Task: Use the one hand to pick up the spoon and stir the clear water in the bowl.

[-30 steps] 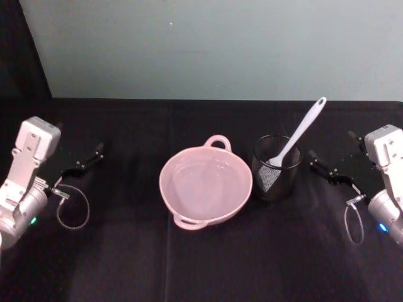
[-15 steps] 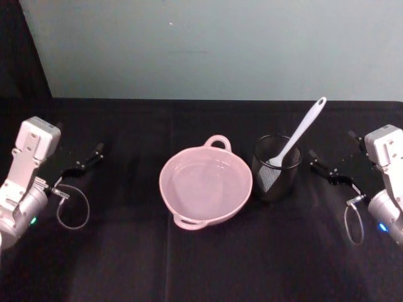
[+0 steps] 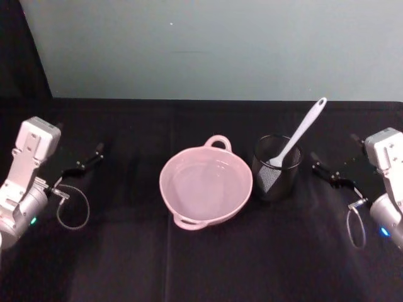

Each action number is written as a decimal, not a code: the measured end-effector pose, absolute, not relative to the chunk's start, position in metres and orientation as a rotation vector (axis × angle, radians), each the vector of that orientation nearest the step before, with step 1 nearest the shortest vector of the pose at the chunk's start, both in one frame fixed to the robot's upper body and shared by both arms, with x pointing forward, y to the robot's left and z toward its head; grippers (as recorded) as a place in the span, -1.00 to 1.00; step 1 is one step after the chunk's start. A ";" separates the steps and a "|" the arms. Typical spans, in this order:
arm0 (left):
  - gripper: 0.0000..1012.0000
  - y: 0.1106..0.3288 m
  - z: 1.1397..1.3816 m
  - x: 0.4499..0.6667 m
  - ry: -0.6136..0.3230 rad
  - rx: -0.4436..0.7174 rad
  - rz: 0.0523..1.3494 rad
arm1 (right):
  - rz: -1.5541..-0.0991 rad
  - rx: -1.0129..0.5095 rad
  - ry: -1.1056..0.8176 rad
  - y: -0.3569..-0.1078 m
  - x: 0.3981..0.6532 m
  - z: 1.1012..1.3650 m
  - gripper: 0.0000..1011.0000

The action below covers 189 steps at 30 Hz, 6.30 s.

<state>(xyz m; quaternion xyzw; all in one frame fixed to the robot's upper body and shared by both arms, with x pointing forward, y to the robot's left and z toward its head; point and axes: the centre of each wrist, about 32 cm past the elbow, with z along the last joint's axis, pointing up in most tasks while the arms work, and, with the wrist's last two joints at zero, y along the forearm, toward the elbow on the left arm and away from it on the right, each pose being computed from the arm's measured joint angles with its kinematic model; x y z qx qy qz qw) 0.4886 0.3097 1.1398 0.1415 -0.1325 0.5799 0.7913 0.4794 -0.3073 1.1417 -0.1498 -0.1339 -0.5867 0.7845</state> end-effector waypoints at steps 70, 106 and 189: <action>1.00 0.310 1.140 0.489 -0.285 0.304 1.248 | -1.098 0.426 0.486 -0.295 0.537 1.155 -0.28; 1.00 0.310 1.140 0.489 -0.285 0.304 1.248 | -0.966 0.081 -0.042 -0.279 0.524 1.281 -0.78; 1.00 0.310 1.140 0.489 -0.285 0.304 1.248 | -0.549 0.061 0.002 -0.179 0.587 1.250 -0.78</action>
